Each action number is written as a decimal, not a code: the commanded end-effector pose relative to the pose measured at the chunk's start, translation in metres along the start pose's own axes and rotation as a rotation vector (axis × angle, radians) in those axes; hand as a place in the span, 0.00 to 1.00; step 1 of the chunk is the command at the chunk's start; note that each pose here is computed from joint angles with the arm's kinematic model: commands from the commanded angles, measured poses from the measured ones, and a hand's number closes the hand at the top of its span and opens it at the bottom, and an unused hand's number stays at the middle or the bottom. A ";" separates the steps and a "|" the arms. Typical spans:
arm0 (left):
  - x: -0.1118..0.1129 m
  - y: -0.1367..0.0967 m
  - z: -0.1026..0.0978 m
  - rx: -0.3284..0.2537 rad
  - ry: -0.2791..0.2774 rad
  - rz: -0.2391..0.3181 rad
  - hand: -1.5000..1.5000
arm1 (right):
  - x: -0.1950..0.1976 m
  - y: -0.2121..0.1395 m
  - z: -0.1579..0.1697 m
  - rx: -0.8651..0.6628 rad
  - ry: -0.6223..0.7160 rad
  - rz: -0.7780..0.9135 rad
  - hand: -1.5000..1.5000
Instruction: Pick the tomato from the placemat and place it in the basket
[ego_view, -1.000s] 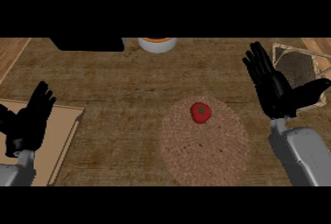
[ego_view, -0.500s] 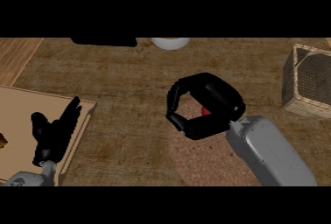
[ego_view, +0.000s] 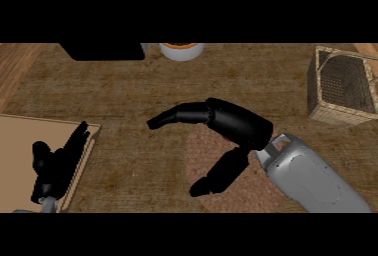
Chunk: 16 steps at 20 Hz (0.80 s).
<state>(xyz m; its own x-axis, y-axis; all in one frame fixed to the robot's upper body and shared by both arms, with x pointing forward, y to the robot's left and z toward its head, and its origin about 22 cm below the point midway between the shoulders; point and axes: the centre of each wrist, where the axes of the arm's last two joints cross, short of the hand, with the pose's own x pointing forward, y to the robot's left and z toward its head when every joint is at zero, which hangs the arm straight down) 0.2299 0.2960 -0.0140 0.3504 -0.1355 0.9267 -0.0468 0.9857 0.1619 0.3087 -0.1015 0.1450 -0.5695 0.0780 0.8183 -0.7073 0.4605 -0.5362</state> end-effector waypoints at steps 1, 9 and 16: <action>-0.041 -0.002 0.017 -0.001 0.193 0.025 0.50 | 0.027 -0.054 0.011 -0.058 0.122 0.370 0.00; -0.053 -0.018 0.020 -0.019 0.194 0.014 0.50 | 0.110 -0.134 0.016 0.083 0.238 0.636 0.00; -0.029 -0.008 0.008 -0.015 0.167 0.011 0.50 | 0.133 -0.170 0.019 0.375 0.448 0.687 0.00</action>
<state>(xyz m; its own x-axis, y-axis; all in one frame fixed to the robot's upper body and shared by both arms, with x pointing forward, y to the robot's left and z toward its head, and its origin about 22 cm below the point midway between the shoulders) 0.2280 0.2942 -0.0125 0.3353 -0.1346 0.9325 -0.0584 0.9849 0.1632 0.3427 -0.1785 0.3220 -0.7682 0.5573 0.3149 -0.3720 0.0117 -0.9282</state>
